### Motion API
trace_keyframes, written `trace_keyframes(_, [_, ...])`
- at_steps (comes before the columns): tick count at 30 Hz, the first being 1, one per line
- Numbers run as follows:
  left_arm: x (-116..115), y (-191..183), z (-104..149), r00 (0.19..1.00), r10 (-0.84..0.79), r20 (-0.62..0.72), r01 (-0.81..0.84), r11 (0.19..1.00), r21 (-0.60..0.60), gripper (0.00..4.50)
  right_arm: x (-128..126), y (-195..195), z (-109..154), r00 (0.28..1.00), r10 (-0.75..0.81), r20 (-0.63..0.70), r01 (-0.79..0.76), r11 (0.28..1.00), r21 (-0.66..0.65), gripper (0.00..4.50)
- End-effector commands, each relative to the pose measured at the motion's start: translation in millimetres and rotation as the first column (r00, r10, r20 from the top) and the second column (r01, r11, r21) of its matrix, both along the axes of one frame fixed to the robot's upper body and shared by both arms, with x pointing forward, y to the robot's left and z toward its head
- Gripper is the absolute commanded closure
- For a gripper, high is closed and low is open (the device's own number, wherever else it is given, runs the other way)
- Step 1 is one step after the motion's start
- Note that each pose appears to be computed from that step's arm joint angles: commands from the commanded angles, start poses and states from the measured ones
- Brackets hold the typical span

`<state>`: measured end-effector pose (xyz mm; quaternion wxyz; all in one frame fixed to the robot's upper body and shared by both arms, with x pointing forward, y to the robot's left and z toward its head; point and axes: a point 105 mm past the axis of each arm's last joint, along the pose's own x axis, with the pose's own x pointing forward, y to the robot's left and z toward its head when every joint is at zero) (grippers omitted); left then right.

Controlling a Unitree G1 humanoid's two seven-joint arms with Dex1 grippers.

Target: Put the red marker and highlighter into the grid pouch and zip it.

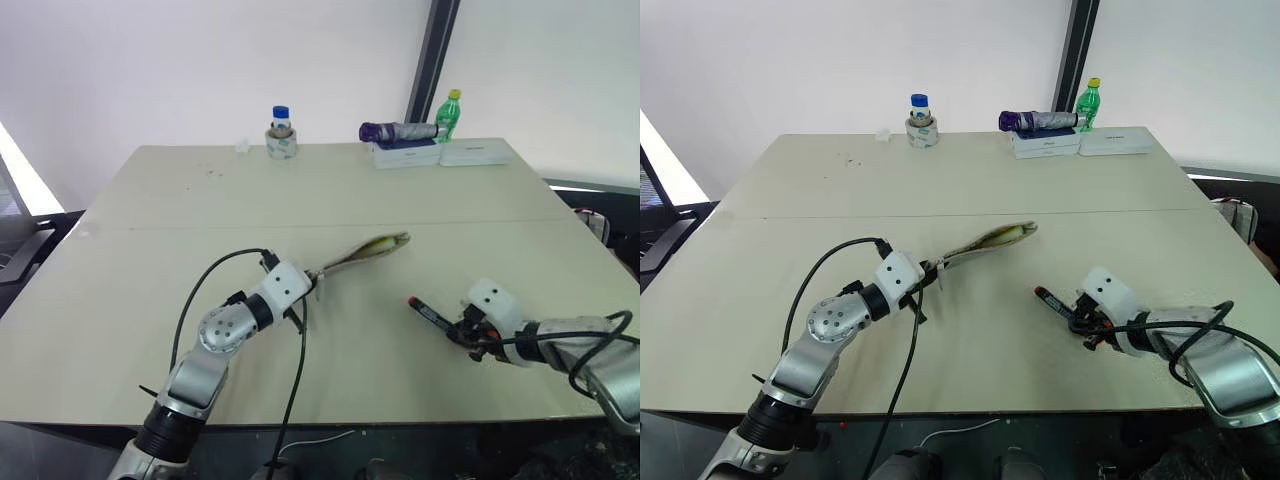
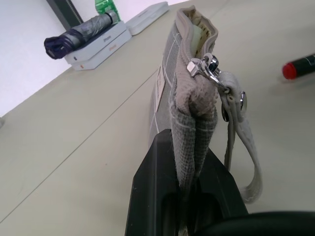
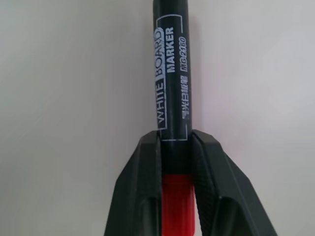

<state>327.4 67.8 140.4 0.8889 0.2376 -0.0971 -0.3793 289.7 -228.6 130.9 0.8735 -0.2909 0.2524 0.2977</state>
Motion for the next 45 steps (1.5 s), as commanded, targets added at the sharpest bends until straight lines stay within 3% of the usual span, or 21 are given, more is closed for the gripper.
trace_keyframes(1, [1,3,12,0.998,-0.009,0.062,0.008,1.000,0.015,4.50,13,6,52,0.968,0.150,0.199,-0.127,0.984,-0.125,4.20])
trace_keyframes(4, [0,2,12,0.997,-0.022,0.068,0.020,1.000,0.024,4.50,19,7,67,0.945,0.220,0.241,-0.168,0.961,-0.220,4.20])
trace_keyframes(8, [-1,-1,11,0.997,-0.033,0.074,0.030,0.999,0.037,4.50,25,15,75,0.927,0.266,0.266,-0.201,0.948,-0.248,4.20])
trace_keyframes(23, [-11,-13,8,0.992,-0.098,0.082,0.091,0.992,0.082,4.50,42,33,70,0.892,0.369,0.260,-0.254,0.887,-0.385,4.20])
trace_keyframes(31, [-17,-19,7,0.983,-0.154,0.097,0.141,0.982,0.129,4.50,43,53,66,0.830,0.500,0.245,-0.328,0.794,-0.511,4.20])
trace_keyframes(38, [-24,-33,7,0.971,-0.215,0.102,0.199,0.969,0.149,4.50,37,92,71,0.723,0.642,0.253,-0.430,0.706,-0.562,4.20])
trace_keyframes(45, [-25,-36,9,0.969,-0.225,0.102,0.209,0.967,0.145,4.50,35,100,72,0.699,0.669,0.253,-0.462,0.692,-0.555,4.20])
